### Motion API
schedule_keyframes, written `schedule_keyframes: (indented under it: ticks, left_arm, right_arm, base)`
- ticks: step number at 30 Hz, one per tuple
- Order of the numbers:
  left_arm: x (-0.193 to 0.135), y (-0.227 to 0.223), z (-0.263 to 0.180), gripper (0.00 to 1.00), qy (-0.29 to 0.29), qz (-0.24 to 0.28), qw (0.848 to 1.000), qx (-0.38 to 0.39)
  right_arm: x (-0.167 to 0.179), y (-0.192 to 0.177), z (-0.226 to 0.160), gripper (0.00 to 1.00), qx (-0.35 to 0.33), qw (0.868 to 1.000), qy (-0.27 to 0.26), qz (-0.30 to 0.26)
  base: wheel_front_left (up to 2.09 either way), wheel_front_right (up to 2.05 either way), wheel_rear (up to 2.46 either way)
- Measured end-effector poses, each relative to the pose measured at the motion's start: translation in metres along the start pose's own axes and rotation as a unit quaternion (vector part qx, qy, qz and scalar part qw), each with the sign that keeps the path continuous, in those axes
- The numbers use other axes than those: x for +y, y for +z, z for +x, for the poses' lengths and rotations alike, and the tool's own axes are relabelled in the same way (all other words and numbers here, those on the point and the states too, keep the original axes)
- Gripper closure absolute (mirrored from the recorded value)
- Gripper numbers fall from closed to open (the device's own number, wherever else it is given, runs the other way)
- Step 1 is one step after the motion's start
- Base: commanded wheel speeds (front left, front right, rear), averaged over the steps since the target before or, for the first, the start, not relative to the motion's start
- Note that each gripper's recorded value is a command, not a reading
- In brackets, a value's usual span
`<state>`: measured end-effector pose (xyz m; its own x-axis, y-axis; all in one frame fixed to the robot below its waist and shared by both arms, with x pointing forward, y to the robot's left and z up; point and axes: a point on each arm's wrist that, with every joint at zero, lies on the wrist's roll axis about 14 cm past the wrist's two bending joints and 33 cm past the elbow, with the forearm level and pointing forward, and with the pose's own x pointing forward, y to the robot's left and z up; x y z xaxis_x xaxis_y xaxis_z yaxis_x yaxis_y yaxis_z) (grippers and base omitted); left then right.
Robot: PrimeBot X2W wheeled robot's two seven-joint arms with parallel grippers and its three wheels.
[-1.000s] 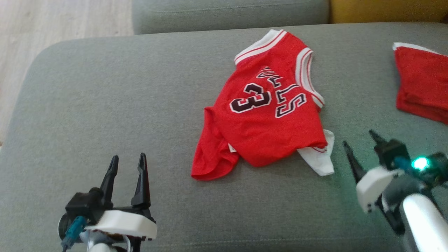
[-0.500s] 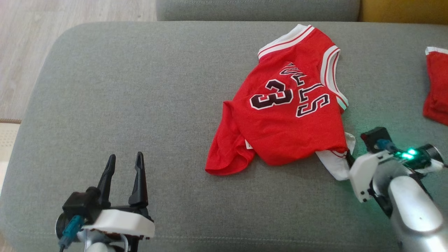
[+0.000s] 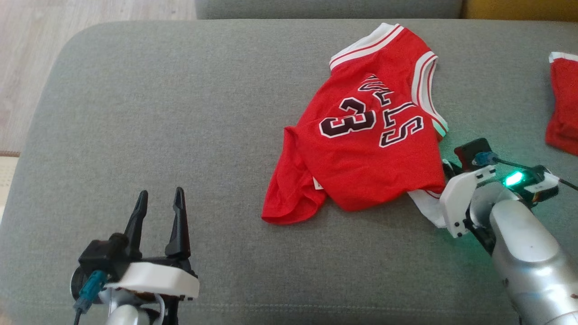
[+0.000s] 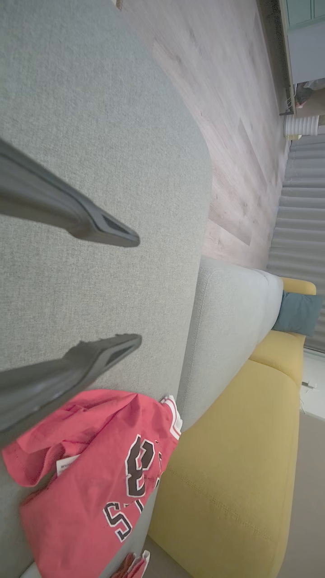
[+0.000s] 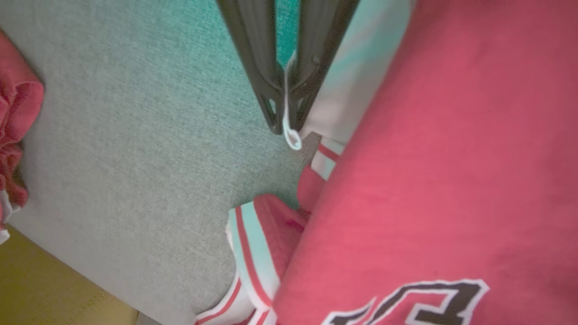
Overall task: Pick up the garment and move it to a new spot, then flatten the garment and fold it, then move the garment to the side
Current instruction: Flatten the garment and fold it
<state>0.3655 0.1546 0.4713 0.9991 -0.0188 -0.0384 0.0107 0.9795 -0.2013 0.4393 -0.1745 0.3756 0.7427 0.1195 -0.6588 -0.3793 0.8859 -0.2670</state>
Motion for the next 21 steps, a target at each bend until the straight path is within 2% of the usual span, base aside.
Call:
schedule_keyframes:
  ticks: [4, 9, 16, 21]
  left_arm:
    - [-0.002, 0.000, 0.002, 0.00, -0.001, 0.001, 1.000, 0.000]
    - [-0.011, -0.001, 0.006, 0.00, -0.016, -0.001, 1.000, 0.000]
    - [-0.028, -0.005, 0.014, 0.00, -0.042, -0.004, 0.999, 0.005]
    - [-0.035, -0.009, 0.017, 0.00, -0.053, -0.005, 0.999, 0.011]
  right_arm:
    - [-0.013, 0.004, -0.003, 1.00, -0.019, 1.000, -0.016, 0.015]
    - [-0.056, 0.006, -0.018, 1.00, -0.047, 0.995, -0.070, 0.047]
    - [-0.115, -0.011, -0.045, 1.00, -0.050, 0.984, -0.148, 0.087]
    - [-0.137, -0.026, -0.059, 1.00, -0.040, 0.977, -0.183, 0.100]
  base:
    - [0.00, 0.00, 0.00]
    - [0.00, 0.00, 0.00]
    - [0.00, 0.00, 0.00]
    - [0.00, 0.00, 0.00]
